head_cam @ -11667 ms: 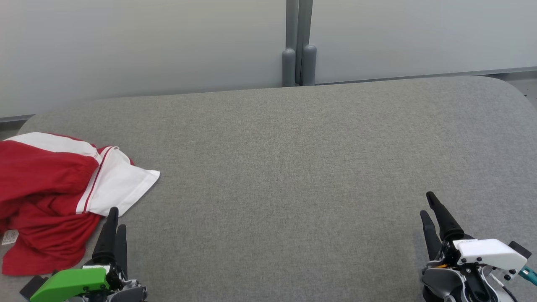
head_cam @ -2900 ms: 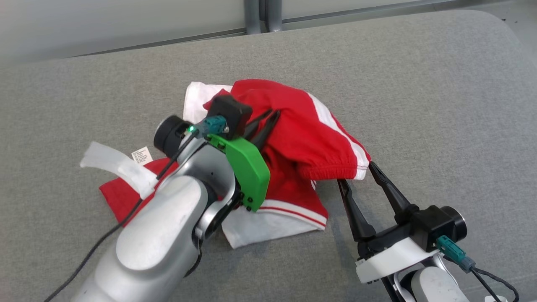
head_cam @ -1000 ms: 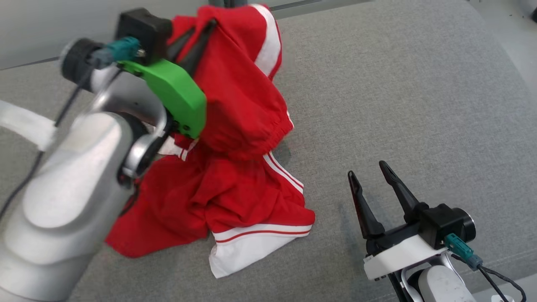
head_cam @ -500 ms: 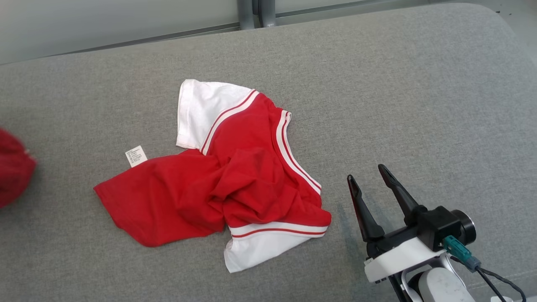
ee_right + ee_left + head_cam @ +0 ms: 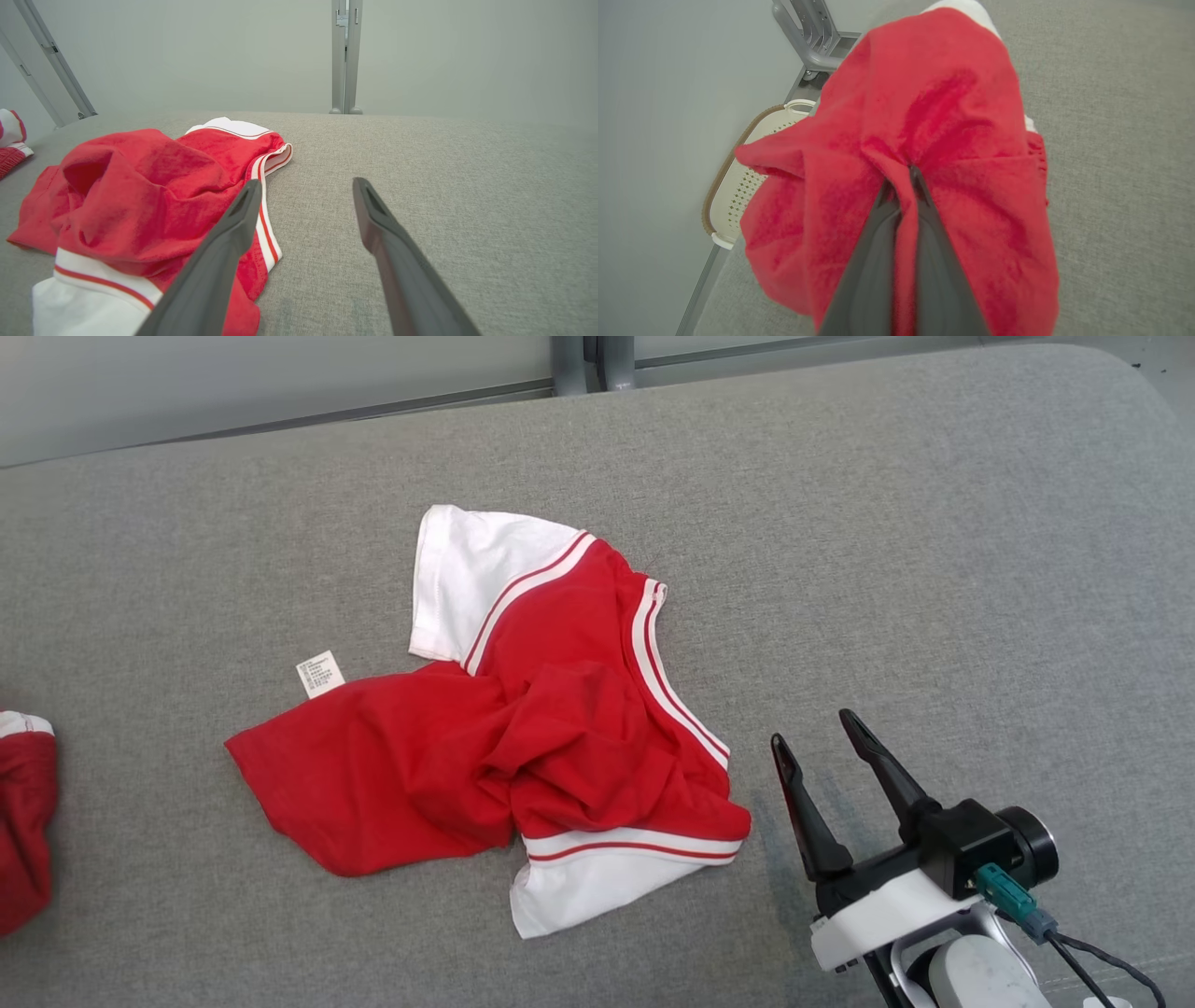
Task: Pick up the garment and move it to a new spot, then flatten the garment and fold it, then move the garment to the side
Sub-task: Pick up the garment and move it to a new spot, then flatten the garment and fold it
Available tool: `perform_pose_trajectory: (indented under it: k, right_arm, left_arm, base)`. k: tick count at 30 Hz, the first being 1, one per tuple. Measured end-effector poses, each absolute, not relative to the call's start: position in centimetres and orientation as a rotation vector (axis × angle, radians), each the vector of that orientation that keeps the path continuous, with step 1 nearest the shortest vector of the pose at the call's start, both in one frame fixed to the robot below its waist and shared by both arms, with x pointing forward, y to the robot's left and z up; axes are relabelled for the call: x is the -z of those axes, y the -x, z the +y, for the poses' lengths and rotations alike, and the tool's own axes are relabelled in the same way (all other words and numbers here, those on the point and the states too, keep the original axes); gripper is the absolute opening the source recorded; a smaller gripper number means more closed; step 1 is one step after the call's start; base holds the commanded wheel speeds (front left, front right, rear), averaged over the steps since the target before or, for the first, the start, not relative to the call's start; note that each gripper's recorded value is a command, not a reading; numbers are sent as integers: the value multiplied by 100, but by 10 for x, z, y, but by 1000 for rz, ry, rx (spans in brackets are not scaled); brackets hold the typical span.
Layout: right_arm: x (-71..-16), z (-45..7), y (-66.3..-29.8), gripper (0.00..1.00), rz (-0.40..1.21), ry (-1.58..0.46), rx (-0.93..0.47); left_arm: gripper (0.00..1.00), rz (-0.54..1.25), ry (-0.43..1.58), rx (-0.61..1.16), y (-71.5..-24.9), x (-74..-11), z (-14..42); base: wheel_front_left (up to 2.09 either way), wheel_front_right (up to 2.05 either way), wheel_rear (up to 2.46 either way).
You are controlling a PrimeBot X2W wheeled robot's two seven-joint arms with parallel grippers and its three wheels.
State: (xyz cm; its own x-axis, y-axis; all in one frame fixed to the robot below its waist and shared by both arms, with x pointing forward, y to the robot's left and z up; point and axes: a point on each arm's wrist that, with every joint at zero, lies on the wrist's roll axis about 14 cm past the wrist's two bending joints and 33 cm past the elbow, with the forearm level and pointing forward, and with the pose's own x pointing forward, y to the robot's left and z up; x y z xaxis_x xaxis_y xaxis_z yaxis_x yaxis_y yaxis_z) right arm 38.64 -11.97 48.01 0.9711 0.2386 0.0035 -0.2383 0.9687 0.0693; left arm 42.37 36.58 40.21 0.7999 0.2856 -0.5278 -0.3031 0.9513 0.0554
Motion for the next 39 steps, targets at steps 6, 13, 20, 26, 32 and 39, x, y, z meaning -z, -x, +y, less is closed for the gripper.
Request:
perform_pose_trajectory:
  k: [6, 13, 20, 26, 32, 39]
  right_arm:
    - [-483, -119, -384, 100, -3, -54, -246]
    - [-498, -120, -376, 100, -47, -34, -244]
    - [-513, -127, -370, 100, -94, -23, -225]
    - [-516, -133, -370, 100, -102, -13, -206]
    - [-515, -150, -367, 100, -98, -3, -153]
    - [-512, -174, -360, 100, -84, 6, -79]
  left_arm:
    - [100, 531, 103, -337, -419, -401, 365]
    - [100, 346, 141, -321, -416, -428, 352]
    - [100, 248, 225, -206, -392, -446, 290]
    - [100, 325, 332, 78, -382, -452, 177]
    - [100, 470, 405, 327, -362, -445, 91]
    - [100, 644, 454, 557, -343, -434, 41]
  base:
    - [0, 0, 0]
    - [0, 0, 0]
    - [0, 0, 0]
    - [0, 0, 0]
    - [0, 0, 0]
    - [0, 0, 0]
